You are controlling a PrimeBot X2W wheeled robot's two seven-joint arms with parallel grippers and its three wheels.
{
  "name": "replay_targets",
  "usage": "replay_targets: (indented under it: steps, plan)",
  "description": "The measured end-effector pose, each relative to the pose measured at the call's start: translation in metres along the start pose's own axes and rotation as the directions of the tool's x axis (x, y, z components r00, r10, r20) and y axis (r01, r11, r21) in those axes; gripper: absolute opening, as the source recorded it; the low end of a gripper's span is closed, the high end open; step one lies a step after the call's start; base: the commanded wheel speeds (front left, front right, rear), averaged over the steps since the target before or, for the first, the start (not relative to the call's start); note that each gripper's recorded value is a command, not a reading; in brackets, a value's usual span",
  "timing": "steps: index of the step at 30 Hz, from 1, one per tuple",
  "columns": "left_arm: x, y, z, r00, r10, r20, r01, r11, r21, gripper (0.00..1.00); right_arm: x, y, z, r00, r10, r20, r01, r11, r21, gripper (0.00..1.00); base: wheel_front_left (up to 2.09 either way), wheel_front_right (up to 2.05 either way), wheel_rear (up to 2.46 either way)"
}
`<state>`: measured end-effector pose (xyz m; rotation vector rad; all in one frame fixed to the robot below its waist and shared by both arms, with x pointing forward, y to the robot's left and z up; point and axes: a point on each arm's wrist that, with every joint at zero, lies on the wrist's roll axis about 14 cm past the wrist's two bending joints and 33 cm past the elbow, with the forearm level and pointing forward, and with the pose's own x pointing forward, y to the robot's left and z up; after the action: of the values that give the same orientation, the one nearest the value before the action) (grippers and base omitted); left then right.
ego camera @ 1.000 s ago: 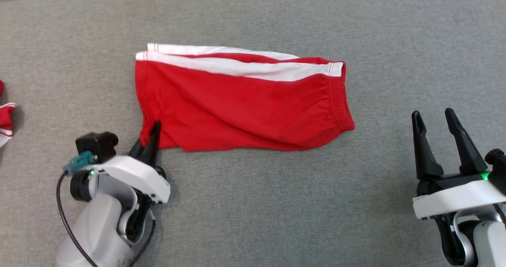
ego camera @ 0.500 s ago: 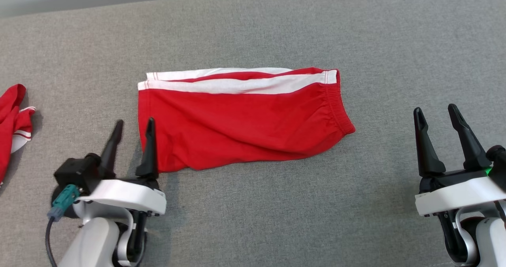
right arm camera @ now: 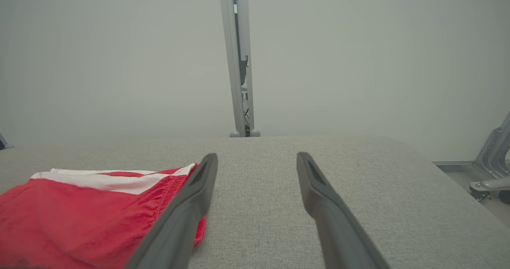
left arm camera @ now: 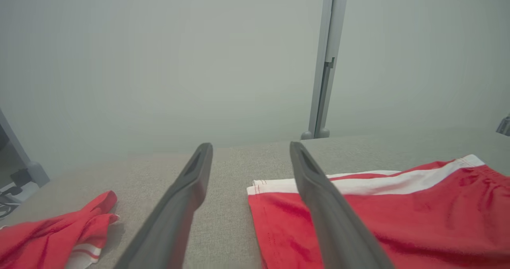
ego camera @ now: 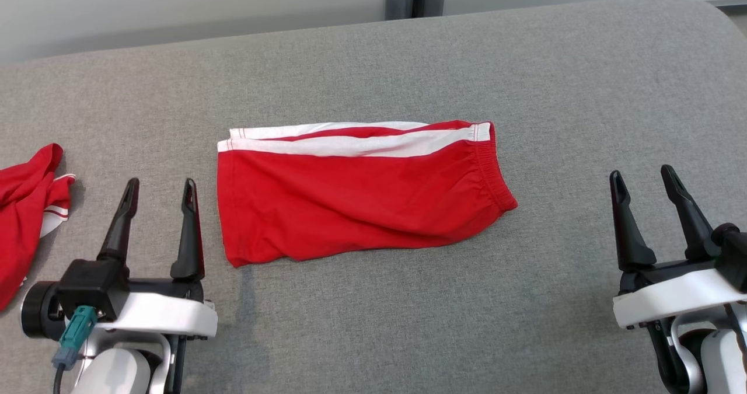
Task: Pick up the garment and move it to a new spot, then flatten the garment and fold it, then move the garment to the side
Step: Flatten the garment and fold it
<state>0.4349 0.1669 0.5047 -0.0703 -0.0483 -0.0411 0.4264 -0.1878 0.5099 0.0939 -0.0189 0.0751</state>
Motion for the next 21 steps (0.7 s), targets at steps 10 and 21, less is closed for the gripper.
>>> replay_targets:
  steps: [10, 21]
  plan:
    - [-0.012, 0.007, -0.001, 0.999, 0.020, -0.028, -0.020, 1.000, 0.002, 1.00, -0.002, 0.003, -0.004, 1.000, 0.008, -0.017, -0.008, 1.000, 0.004, 1.00, 0.00, 0.00, 0.00]
    - [-0.011, 0.009, -0.008, 0.998, 0.030, -0.050, -0.030, 1.000, -0.004, 1.00, 0.030, 0.046, -0.024, 0.982, 0.153, -0.110, -0.152, 0.988, 0.019, 1.00, 0.00, 0.00, 0.00]
